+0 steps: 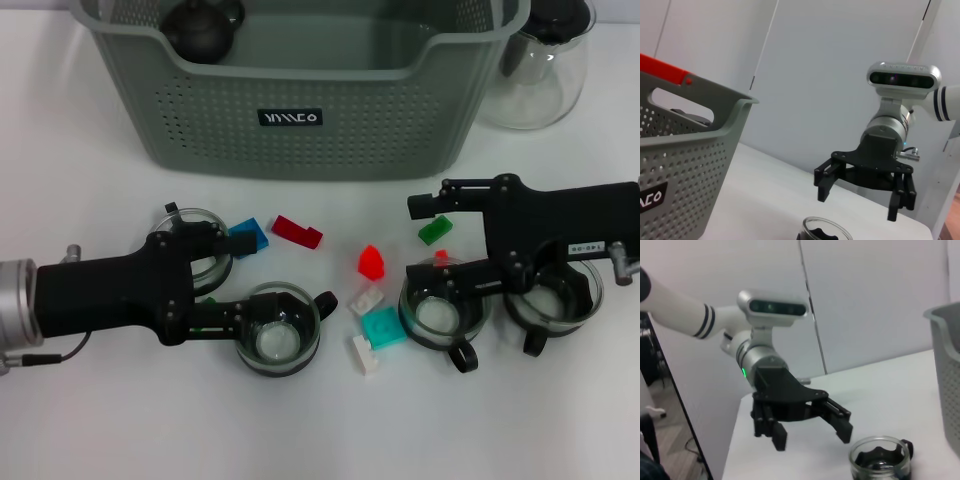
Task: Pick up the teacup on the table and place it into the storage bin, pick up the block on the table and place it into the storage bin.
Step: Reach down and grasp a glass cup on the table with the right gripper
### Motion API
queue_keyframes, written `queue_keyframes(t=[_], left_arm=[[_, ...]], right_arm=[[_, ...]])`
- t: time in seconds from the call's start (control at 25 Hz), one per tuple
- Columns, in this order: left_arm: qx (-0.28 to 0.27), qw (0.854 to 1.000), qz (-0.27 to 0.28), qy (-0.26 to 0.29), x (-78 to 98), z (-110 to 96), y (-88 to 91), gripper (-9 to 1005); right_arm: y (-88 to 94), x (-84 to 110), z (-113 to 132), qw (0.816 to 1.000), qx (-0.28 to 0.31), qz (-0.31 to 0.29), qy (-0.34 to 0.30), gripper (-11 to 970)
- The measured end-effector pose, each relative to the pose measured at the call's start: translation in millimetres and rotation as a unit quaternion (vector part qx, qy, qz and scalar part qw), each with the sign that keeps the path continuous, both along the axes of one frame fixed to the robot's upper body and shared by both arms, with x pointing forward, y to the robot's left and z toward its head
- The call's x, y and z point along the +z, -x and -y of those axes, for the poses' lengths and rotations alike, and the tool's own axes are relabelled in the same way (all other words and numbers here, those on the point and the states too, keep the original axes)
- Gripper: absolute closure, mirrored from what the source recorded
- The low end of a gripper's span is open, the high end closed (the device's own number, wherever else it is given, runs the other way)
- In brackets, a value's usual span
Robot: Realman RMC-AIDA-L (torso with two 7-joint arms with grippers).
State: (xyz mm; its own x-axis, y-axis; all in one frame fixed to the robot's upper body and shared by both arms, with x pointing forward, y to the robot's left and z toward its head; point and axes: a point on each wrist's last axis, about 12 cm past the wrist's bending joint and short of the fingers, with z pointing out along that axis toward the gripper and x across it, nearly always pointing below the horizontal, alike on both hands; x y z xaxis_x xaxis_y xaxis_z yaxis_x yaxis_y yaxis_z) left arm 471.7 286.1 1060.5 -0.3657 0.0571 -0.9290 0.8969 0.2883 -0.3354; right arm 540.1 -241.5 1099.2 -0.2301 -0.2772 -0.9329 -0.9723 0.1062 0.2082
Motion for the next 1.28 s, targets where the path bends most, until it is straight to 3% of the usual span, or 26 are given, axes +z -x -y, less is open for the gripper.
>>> queue_keyframes(t=[0.24, 0.88, 1.04, 1.28], left_arm=[[-0.002, 1.000, -0.002, -0.009, -1.0, -1, -0.5, 125], [-0.011, 1.000, 0.001, -0.022, -1.1, 2, -5.4, 124], [-0.018, 0.999, 0.000, -0.031, -2.2, 9, -10.1, 124], [-0.034, 0.999, 0.002, -0.027, -1.2, 28, -20.0, 125]], right_arm=[[5.3, -5.1, 4, 1.000, 0.003, -0.021, 0.004, 95], [-2.3, -2.0, 21, 0.999, -0.019, -0.024, 0.039, 91], [-5.2, 5.7, 38, 0.997, -0.027, -0.024, 0.073, 93], [-7.9, 32.4, 70, 0.990, -0.037, -0.042, 0.127, 96]])
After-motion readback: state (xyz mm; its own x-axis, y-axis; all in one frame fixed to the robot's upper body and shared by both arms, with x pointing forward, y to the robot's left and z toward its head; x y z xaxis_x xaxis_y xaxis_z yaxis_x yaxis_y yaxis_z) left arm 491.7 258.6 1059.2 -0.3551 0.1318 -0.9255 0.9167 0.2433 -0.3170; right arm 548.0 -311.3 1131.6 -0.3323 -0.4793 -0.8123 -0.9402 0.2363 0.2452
